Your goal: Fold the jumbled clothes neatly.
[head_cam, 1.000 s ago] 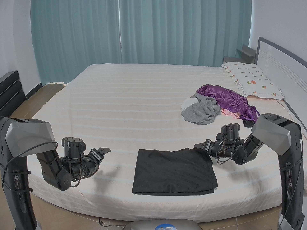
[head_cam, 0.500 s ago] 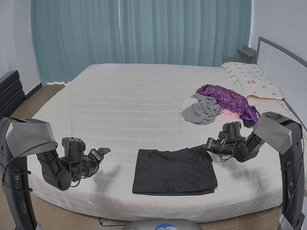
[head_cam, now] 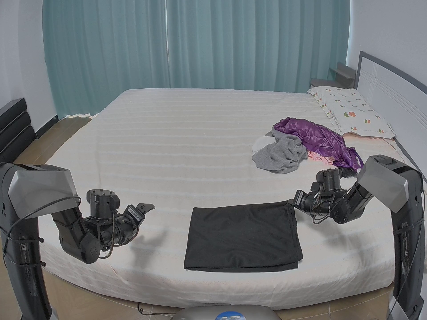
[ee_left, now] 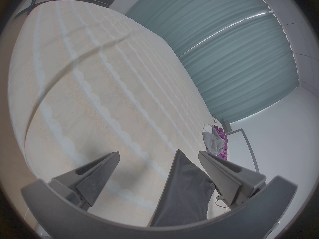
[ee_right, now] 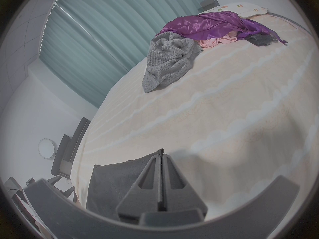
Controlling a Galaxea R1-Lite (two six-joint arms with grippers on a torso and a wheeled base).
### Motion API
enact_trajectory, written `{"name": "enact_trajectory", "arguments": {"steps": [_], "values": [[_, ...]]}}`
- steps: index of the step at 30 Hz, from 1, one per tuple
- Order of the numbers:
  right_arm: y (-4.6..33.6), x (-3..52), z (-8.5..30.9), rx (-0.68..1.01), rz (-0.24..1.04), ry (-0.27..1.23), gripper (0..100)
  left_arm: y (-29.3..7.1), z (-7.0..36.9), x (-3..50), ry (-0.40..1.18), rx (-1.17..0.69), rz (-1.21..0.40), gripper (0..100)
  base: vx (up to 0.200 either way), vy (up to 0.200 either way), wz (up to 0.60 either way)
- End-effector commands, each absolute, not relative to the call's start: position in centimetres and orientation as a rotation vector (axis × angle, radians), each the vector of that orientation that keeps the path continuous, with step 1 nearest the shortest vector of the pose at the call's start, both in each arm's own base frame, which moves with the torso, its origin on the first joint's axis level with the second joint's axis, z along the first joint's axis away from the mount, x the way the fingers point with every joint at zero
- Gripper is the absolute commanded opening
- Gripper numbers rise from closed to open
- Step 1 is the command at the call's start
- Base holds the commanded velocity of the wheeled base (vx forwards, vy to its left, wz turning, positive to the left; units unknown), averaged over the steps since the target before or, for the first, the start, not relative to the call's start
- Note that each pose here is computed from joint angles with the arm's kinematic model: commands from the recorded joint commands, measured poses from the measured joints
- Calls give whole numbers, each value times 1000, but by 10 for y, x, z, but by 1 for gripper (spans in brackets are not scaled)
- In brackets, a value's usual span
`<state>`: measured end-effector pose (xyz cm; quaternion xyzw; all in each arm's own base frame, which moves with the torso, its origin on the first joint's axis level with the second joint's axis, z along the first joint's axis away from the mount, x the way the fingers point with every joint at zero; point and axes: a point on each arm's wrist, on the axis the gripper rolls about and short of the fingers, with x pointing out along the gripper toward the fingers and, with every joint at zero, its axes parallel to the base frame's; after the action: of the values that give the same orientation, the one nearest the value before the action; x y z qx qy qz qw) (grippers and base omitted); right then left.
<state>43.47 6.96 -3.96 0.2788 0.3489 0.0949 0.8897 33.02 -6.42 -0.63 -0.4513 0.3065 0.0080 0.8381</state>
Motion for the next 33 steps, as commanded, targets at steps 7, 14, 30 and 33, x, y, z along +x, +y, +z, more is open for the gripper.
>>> {"name": "enact_trajectory", "arguments": {"steps": [7, 14, 30, 33], "values": [[64, 436, -42, 607, 121, 710, 0, -93, -13, 345, 644, -828, -83, 100, 0, 0, 0], [56, 436, -43, 598, 52, 692, 0, -136, -18, 369, 685, -782, -131, 100, 0, 0, 0], [65, 425, -41, 656, 41, 672, 0, -202, -33, 417, 738, -684, -171, 100, 0, 0, 0], [65, 420, -38, 655, 46, 668, 0, -208, -42, 423, 730, -625, -131, 100, 0, 0, 0]]}}
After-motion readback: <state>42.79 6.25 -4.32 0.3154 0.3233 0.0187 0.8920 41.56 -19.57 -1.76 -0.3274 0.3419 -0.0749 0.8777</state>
